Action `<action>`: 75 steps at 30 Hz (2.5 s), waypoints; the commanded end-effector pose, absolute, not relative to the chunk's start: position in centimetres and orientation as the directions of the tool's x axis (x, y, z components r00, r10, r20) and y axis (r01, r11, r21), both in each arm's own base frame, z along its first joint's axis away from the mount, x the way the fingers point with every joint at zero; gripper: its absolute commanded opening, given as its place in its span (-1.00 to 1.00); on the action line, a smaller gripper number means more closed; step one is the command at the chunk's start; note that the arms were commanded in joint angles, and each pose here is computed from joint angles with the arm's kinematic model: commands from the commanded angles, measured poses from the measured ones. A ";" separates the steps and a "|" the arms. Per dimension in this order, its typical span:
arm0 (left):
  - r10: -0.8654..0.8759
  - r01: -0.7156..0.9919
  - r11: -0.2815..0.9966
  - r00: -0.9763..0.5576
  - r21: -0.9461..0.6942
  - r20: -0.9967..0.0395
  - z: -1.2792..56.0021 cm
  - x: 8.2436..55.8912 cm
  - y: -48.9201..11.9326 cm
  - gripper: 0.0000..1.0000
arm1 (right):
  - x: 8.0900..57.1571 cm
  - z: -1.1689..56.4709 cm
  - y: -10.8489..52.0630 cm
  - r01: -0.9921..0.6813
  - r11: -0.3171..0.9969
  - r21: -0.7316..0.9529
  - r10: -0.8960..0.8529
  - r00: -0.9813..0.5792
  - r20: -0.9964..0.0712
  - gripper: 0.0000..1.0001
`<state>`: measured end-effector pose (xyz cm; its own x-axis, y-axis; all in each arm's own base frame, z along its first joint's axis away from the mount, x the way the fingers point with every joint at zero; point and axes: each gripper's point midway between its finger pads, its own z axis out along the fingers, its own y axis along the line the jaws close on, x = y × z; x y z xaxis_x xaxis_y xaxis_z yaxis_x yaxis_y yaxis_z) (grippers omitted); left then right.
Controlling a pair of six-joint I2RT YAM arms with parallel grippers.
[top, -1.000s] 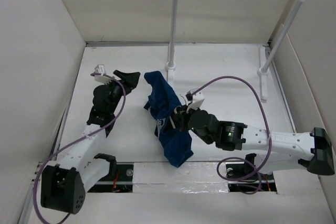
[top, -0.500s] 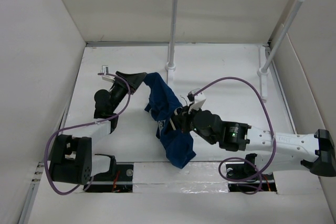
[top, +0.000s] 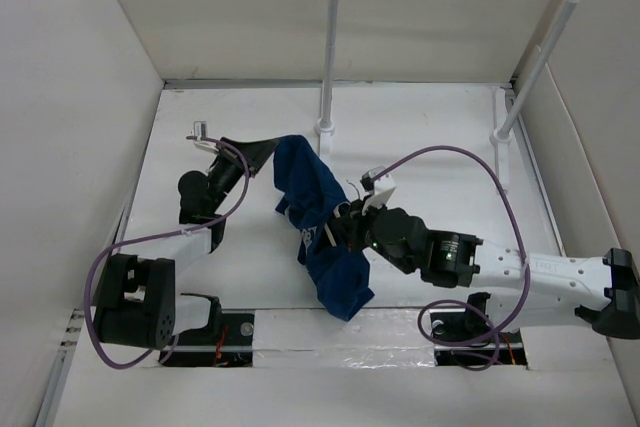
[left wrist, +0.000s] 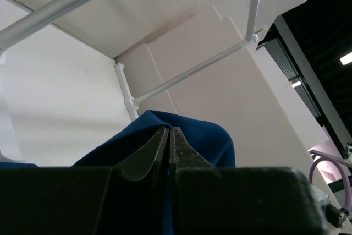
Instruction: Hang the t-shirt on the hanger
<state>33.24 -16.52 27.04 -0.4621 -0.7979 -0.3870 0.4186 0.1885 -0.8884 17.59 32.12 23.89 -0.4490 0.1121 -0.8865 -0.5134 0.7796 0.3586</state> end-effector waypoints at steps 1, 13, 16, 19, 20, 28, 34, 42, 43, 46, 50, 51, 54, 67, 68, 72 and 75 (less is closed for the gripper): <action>-0.805 0.542 0.188 -0.393 -0.819 -0.445 31.4 32.9 -16.2 -1.00 | 17.6 26.6 31.7 -0.530 0.744 0.407 0.189 -0.417 -0.889 -1.00; -0.866 0.359 0.396 -0.159 -0.845 -0.473 31.5 37.8 -10.4 -1.00 | 16.7 26.0 30.3 -0.542 0.741 0.397 0.148 -0.445 -0.883 -1.00; -0.874 0.330 0.406 -0.134 -0.852 -0.468 31.6 39.6 -9.6 -1.00 | 15.7 25.9 29.9 -0.567 0.718 0.403 0.121 -0.469 -0.875 -1.00; -0.870 0.323 0.422 -0.117 -0.847 -0.479 32.6 41.0 -9.3 -1.00 | 14.5 25.8 29.6 -0.593 0.693 0.411 0.096 -0.489 -0.867 -1.00; -0.871 0.340 0.420 -0.109 -0.841 -0.479 33.6 41.2 -9.4 -1.00 | 14.3 25.6 29.5 -0.598 0.690 0.409 0.084 -0.495 -0.865 -1.00; -0.845 0.362 0.470 -0.080 -0.805 -0.529 37.8 42.2 -9.3 -1.00 | 12.0 24.7 30.9 -0.679 0.639 0.362 -0.065 -0.517 -0.854 -1.00; -0.806 0.328 0.550 -0.035 -0.769 -0.591 40.3 42.8 -8.6 -1.00 | 10.4 26.1 32.0 -0.739 0.590 0.326 -0.146 -0.494 -0.857 -1.00; -0.777 0.280 0.597 -0.032 -0.752 -0.628 40.0 43.6 -8.1 -1.00 | 10.4 31.1 30.1 -0.728 0.615 0.305 -0.079 -0.441 -0.894 -1.00; -0.766 0.295 0.602 -0.049 -0.742 -0.641 40.1 43.5 -8.9 -1.00 | 10.5 31.6 30.1 -0.728 0.613 0.307 -0.071 -0.438 -0.896 -1.00; -0.706 0.267 0.677 -0.029 -0.686 -0.708 40.9 42.9 -10.1 -0.95 | 10.2 33.1 30.4 -0.751 0.585 0.307 -0.062 -0.419 -0.906 -1.00; -0.700 0.257 0.694 0.026 -0.672 -0.714 41.0 39.6 -9.7 -0.18 | 11.0 35.1 29.5 -0.743 0.615 0.264 -0.061 -0.379 -0.924 -1.00; -0.709 0.267 0.687 0.043 -0.676 -0.704 41.5 38.6 -9.5 -0.11 | 11.7 36.4 29.1 -0.725 0.639 0.255 -0.038 -0.361 -0.932 -1.00; -0.726 0.294 0.674 0.091 -0.678 -0.682 42.9 35.2 -8.6 -0.02 | 13.1 36.1 28.7 -0.706 0.680 0.197 -0.083 -0.342 -0.936 -1.00; -0.657 0.658 0.542 -0.057 -0.523 -0.752 47.2 23.8 -13.8 -0.25 | 17.7 49.0 27.4 -0.623 0.779 0.073 -0.061 -0.191 -0.980 -1.00; -0.652 0.655 0.537 -0.079 -0.532 -0.754 46.3 24.0 -14.1 -0.21 | 18.3 47.8 28.3 -0.615 0.784 0.086 -0.052 -0.202 -0.978 -1.00; -0.620 0.689 0.491 -0.153 -0.532 -0.770 44.7 23.9 -15.4 -0.13 | 19.8 41.1 29.0 -0.600 0.794 0.098 -0.083 -0.266 -0.960 -1.00; -0.608 0.678 0.499 -0.170 -0.540 -0.776 44.1 24.8 -15.6 -0.09 | 20.1 41.5 27.9 -0.585 0.798 0.144 -0.018 -0.262 -0.965 -1.00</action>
